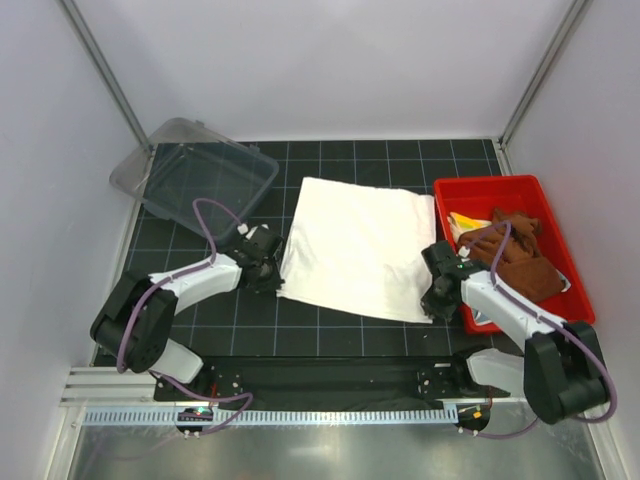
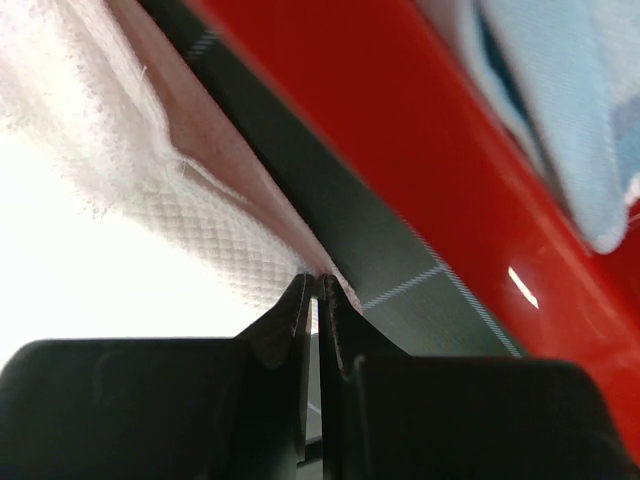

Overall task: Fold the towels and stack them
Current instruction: Fold the towel

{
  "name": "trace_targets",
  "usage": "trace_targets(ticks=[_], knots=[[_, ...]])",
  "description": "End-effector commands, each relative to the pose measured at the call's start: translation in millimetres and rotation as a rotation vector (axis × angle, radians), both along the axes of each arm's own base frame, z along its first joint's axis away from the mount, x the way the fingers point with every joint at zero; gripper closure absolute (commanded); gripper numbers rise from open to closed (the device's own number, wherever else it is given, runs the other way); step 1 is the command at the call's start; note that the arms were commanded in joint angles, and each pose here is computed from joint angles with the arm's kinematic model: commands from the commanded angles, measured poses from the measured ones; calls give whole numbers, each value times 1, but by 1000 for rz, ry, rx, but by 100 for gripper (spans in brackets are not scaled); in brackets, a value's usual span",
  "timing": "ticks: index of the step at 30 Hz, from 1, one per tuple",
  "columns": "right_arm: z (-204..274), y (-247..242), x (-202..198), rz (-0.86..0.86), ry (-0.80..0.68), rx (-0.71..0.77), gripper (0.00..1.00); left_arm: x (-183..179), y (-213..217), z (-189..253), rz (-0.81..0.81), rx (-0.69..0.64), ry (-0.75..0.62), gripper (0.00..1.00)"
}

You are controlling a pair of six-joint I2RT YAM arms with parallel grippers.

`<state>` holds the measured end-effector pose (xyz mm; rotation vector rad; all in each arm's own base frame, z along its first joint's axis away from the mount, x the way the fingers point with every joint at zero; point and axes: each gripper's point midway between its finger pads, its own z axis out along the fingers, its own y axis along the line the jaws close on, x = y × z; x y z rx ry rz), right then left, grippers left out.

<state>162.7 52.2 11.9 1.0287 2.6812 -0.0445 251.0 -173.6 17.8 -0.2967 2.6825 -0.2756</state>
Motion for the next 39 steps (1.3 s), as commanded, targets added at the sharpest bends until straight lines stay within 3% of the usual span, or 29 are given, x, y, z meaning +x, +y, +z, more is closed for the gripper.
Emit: trace_targets(ticks=[1,6,10,13,16,19,29,32,35,39], knots=[[-8,13,47,30,-89,-14,99,-15,51,-17,79,202,50,100],[-3,21,94,120,-121,-65,99,-5,56,-17,113,210,48,100],[5,41,155,191,-179,-54,99,9,50,-22,127,200,63,100],[-11,39,176,256,-112,-99,99,26,35,-18,110,177,64,100],[1,31,199,303,-105,-140,99,35,28,-21,103,171,83,100],[27,21,201,312,-114,-166,99,36,25,-22,104,165,84,100],[143,10,149,327,-116,-142,99,34,25,-10,85,146,64,100],[142,5,120,300,-111,-117,99,29,28,-15,90,157,78,100],[101,12,99,302,-131,-48,99,20,31,-24,90,158,93,100],[69,5,96,297,-124,-77,99,16,37,-25,92,171,86,100]])
